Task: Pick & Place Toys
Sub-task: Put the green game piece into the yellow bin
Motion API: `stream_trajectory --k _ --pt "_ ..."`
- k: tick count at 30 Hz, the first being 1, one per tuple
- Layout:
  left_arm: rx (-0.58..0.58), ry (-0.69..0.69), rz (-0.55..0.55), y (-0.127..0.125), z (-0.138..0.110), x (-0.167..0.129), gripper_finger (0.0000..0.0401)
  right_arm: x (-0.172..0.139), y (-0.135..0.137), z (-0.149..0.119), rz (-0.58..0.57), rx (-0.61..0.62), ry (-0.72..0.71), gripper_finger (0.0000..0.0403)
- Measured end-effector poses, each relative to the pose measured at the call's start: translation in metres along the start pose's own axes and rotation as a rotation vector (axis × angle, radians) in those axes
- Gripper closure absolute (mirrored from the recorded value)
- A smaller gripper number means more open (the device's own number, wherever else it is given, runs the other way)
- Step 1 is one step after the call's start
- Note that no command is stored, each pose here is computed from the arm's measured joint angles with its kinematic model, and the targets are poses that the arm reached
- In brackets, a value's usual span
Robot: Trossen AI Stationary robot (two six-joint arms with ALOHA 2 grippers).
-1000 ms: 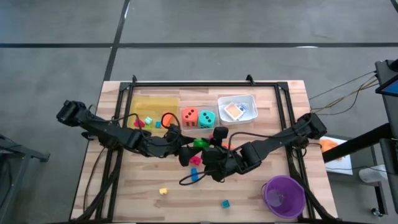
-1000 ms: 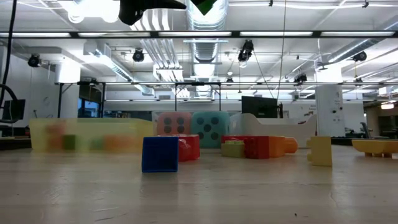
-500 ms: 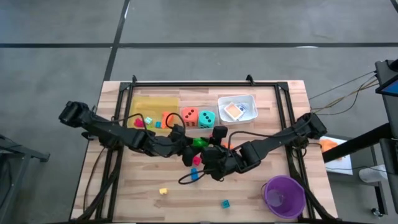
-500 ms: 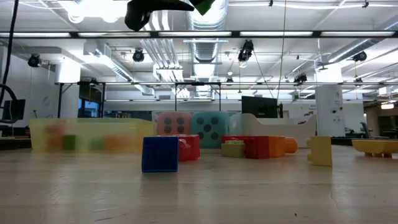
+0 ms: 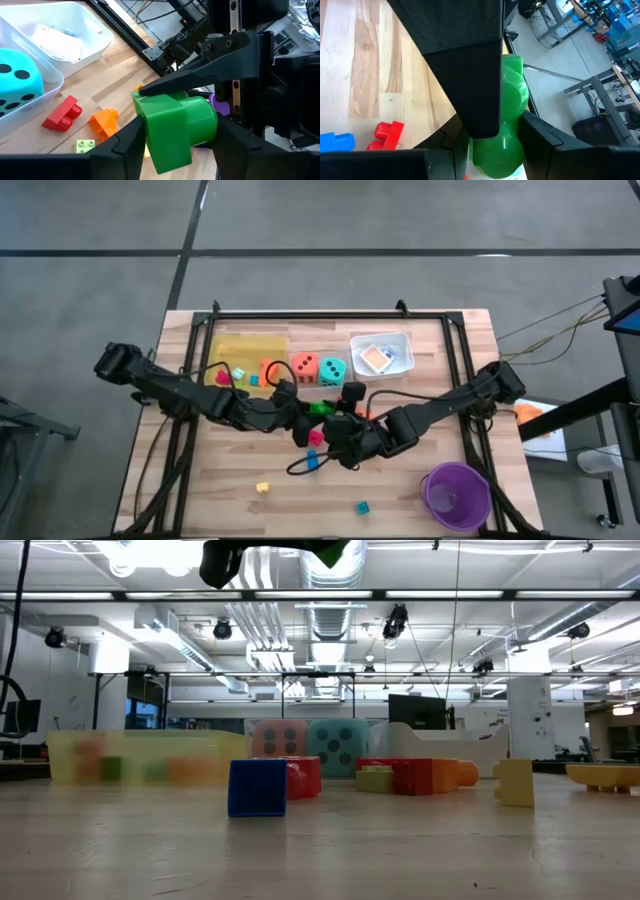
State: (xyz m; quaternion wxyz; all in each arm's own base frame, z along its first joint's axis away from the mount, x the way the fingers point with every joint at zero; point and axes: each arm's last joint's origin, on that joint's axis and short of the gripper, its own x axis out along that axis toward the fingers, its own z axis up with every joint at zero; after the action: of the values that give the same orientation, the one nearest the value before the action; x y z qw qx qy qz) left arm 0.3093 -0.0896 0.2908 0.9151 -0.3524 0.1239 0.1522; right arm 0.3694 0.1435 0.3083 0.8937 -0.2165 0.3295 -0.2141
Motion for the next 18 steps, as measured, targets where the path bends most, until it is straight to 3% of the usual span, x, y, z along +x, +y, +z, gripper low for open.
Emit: stream_trajectory --k 5,12,18 --pt "0.008 -0.001 0.005 0.0005 0.0001 0.0002 0.024 -0.0002 0.0004 0.0001 0.004 0.01 -0.002 0.0272" --pt "0.013 0.005 0.017 0.0021 -0.0001 0.0008 0.0248 -0.0006 0.0011 0.0019 0.018 0.026 -0.014 0.0141" --pt "0.045 0.009 0.037 0.0042 -0.0001 0.0006 0.0248 -0.004 0.0041 0.0015 0.033 0.026 -0.016 0.0078"
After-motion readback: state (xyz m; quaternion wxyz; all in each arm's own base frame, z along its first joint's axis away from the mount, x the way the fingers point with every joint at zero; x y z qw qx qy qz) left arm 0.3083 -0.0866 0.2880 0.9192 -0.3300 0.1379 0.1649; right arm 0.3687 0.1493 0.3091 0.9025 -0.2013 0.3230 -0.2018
